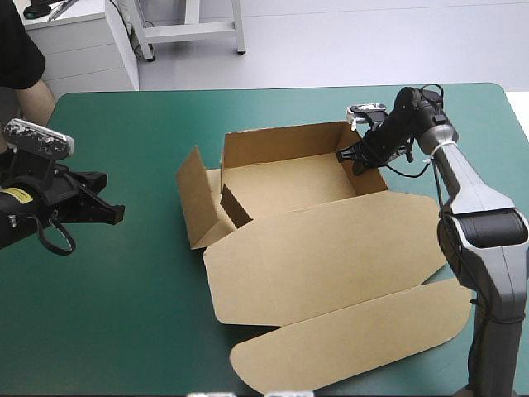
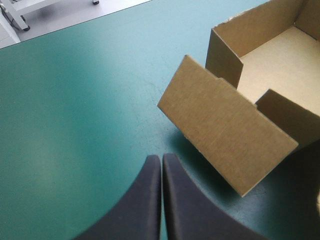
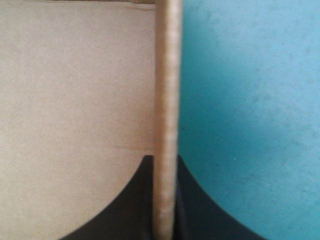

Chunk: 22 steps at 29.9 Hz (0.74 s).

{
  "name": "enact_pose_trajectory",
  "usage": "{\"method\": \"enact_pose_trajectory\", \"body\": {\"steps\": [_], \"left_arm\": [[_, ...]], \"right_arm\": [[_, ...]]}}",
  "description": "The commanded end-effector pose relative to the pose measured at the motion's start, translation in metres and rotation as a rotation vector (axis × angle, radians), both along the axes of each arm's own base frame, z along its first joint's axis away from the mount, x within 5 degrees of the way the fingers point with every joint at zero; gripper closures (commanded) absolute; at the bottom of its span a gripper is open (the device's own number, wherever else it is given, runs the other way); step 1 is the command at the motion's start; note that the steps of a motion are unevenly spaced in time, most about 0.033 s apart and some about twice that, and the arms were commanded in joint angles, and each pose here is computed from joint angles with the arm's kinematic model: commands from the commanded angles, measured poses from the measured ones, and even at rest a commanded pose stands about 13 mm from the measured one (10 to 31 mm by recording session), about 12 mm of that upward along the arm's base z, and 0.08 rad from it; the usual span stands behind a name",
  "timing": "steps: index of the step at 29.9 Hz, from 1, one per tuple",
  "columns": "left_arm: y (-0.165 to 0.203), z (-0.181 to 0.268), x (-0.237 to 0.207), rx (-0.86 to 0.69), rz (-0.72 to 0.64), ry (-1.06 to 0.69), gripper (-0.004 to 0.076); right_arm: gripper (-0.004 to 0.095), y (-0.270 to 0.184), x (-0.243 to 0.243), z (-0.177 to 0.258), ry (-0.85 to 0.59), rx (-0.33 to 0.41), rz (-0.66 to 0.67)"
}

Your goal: Fold the box

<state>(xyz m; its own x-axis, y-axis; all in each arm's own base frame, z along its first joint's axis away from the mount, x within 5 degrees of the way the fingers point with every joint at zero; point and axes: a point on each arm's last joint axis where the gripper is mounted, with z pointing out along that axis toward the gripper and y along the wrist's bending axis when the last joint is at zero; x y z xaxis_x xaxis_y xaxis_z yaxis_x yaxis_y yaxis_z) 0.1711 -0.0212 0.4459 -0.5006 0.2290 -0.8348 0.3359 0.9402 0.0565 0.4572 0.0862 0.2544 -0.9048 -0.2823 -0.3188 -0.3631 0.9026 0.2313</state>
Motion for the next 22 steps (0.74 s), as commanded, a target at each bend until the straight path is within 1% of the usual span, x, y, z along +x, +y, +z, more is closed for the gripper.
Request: {"method": "enact_pose_trajectory", "body": {"steps": [1,5,9,13,19,22], "left_arm": [[-0.001,0.014,-0.004,-0.033,0.01,-0.084,0.0731],[-0.001,0.014,-0.004,-0.033,0.009,-0.082,0.0731],[-0.001,0.01,0.002,-0.033,0.01,-0.067,0.0731],[-0.001,0.002,0.017,-0.034,0.011,-0.02,0.0731],[0.0,-0.02,0.051,-0.033,0.012,0.085,0.0731],[0.006,-0.031,0.069,-0.058,0.04,0.127,0.0728]], "right_arm": [[0.0923,-0.001,-0.007,0.045,-0.103,0.038,0.001],[0.0923,-0.005,-0.011,0.06,-0.134,0.042,0.009],[0.0928,-0.014,-0.022,0.085,-0.196,0.024,0.005],[0.0928,-0.026,-0.039,0.119,-0.272,0.053,-0.022],[0.0928,-0.046,-0.076,0.176,-0.415,0.057,-0.064],[0.0928,-0.05,-0.098,0.201,-0.482,0.057,-0.073]]}}
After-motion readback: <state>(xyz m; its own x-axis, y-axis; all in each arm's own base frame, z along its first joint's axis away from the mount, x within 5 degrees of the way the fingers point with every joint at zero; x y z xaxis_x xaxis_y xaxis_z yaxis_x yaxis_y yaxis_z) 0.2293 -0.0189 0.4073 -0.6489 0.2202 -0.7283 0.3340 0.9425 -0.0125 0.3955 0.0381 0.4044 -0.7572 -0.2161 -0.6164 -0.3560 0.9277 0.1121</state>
